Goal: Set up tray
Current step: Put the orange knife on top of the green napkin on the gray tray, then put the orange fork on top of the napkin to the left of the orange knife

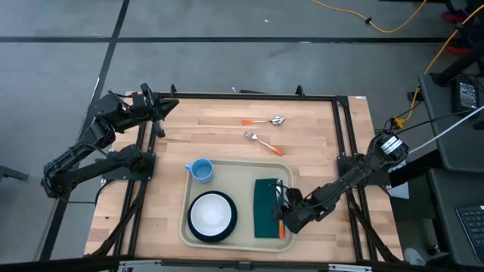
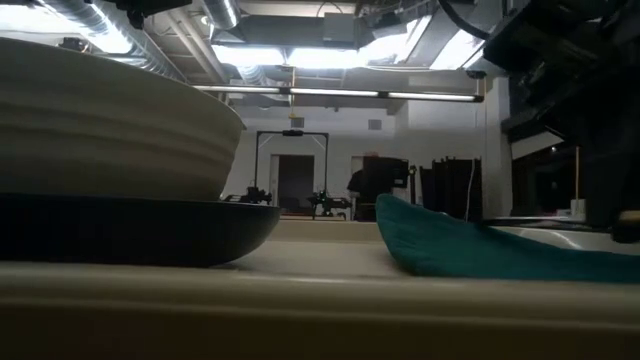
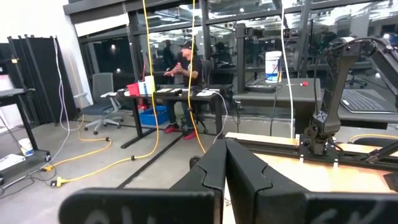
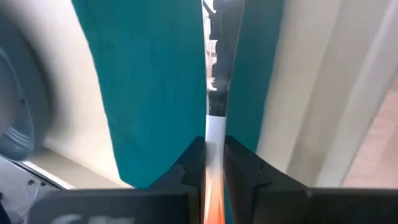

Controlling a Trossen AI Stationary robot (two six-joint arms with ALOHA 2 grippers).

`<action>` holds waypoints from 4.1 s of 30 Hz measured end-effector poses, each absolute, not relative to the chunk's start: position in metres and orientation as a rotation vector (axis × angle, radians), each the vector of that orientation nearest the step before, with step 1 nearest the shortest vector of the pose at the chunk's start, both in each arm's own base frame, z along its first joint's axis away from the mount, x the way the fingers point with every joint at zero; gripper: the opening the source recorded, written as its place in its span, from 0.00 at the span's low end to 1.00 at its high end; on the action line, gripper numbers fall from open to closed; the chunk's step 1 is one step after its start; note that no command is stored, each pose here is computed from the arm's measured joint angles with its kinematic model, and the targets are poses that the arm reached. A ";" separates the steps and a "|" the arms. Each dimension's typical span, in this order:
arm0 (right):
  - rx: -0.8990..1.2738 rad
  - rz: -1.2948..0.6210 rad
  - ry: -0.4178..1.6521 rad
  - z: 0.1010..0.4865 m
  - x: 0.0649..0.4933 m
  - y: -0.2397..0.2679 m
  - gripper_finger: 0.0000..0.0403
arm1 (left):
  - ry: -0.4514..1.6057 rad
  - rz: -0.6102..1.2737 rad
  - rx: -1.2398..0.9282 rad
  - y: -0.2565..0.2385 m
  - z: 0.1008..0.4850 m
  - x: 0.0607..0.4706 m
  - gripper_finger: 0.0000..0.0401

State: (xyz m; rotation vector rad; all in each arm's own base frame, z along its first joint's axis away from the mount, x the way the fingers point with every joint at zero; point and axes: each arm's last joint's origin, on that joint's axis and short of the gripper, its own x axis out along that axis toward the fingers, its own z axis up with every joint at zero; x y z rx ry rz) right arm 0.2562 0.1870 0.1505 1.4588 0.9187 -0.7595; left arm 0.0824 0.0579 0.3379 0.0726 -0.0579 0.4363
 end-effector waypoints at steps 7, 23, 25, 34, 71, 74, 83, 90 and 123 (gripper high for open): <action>1.463 -0.742 0.935 0.151 0.255 0.190 0.10 | -0.058 0.436 0.073 0.058 0.338 0.082 0.01; 1.455 -0.743 0.917 0.151 0.258 0.186 0.10 | -0.058 0.436 0.073 0.058 0.338 0.082 0.01; 1.459 -0.738 0.909 0.152 0.260 0.184 0.10 | -0.058 0.436 0.073 0.058 0.338 0.082 0.01; 1.465 -0.726 0.930 0.152 0.260 0.186 0.10 | -0.058 0.436 0.073 0.058 0.338 0.082 0.01; 1.463 -0.721 0.931 0.152 0.259 0.187 0.16 | -0.058 0.436 0.073 0.058 0.338 0.082 0.01; 1.467 -0.713 0.929 0.152 0.260 0.187 0.20 | -0.059 0.436 0.073 0.058 0.338 0.082 0.01; 1.464 -0.713 0.930 0.152 0.260 0.187 0.24 | -0.059 0.436 0.074 0.058 0.338 0.082 0.01; 1.423 -0.593 0.812 0.158 0.268 0.190 0.24 | -0.068 0.437 0.078 0.058 0.339 0.082 0.01; 0.506 -0.459 -0.205 0.404 0.248 0.082 0.01 | -0.105 0.416 0.007 0.057 0.341 0.082 0.01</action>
